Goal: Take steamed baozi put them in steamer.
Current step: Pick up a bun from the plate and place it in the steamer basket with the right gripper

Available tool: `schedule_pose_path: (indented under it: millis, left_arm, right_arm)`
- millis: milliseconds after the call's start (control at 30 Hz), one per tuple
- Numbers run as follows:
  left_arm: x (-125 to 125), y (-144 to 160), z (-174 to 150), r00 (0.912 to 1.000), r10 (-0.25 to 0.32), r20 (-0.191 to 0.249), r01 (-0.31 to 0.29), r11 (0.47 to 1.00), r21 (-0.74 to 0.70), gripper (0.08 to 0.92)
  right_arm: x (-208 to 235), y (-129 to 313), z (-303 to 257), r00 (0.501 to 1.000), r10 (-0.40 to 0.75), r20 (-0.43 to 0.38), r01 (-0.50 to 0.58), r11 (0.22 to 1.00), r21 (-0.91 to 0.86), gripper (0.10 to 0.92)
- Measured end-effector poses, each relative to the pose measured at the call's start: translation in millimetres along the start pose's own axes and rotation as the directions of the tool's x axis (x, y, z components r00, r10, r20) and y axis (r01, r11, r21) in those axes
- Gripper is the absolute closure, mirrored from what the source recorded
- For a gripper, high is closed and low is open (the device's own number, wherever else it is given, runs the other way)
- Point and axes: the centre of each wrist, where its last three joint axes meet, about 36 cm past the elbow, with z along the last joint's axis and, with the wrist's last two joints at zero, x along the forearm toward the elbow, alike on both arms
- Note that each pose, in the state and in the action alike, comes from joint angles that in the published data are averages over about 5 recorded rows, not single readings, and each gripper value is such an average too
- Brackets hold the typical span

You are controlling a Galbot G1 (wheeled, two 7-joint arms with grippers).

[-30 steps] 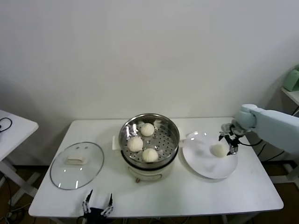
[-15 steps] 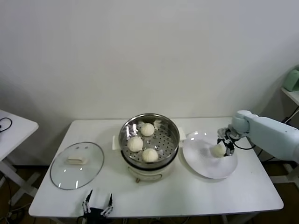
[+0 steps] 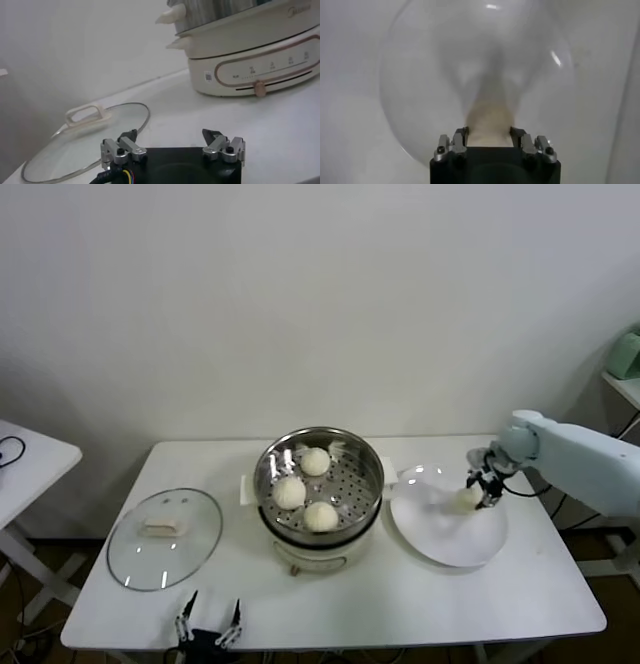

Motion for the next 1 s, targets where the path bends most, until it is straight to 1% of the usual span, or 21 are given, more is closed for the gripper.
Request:
schedule_pose_path:
  millis: [200, 367, 533, 633, 733, 833, 1000]
  left_arm:
    - [0.2, -0.4, -1.5, 1.0000, 0.001, 0.005, -0.001, 1.000, 0.001, 0.177]
    - [-0.9, -1.6, -2.9, 0.9999, 0.004, 0.010, -0.004, 1.000, 0.002, 0.177]
    - [-1.8, -2.1, -4.4, 0.9999, 0.005, 0.015, -0.005, 1.000, 0.003, 0.177]
    - [-2.5, -1.8, -4.5, 0.9998, 0.004, 0.018, -0.004, 1.000, 0.003, 0.177]
    - [-3.4, -1.5, -3.9, 0.9998, 0.003, 0.019, -0.003, 1.000, 0.003, 0.177]
    - [-4.6, -1.3, -3.5, 0.9998, 0.002, 0.020, -0.002, 1.000, 0.004, 0.177]
    - [-6.3, -1.2, -2.4, 0.9998, 0.000, 0.020, 0.000, 1.000, 0.005, 0.177]
  right_arm:
    - [78.8, -23.4, -28.2, 0.999, 0.034, 0.041, -0.036, 0.999, 0.038, 0.437]
    - [151.1, -37.2, -63.7, 0.992, 0.081, 0.093, -0.088, 0.994, 0.068, 0.435]
    - [198.8, -38.3, -107.7, 0.983, 0.100, 0.153, -0.116, 0.988, 0.100, 0.436]
    - [211.5, -34.0, -133.2, 0.979, 0.097, 0.178, -0.120, 0.985, 0.123, 0.437]
    - [213.5, -29.0, -154.9, 0.977, 0.090, 0.191, -0.119, 0.982, 0.144, 0.437]
    - [205.1, -25.5, -173.8, 0.977, 0.085, 0.194, -0.118, 0.979, 0.165, 0.437]
    - [176.6, -22.8, -200.5, 0.979, 0.077, 0.191, -0.115, 0.974, 0.197, 0.437]
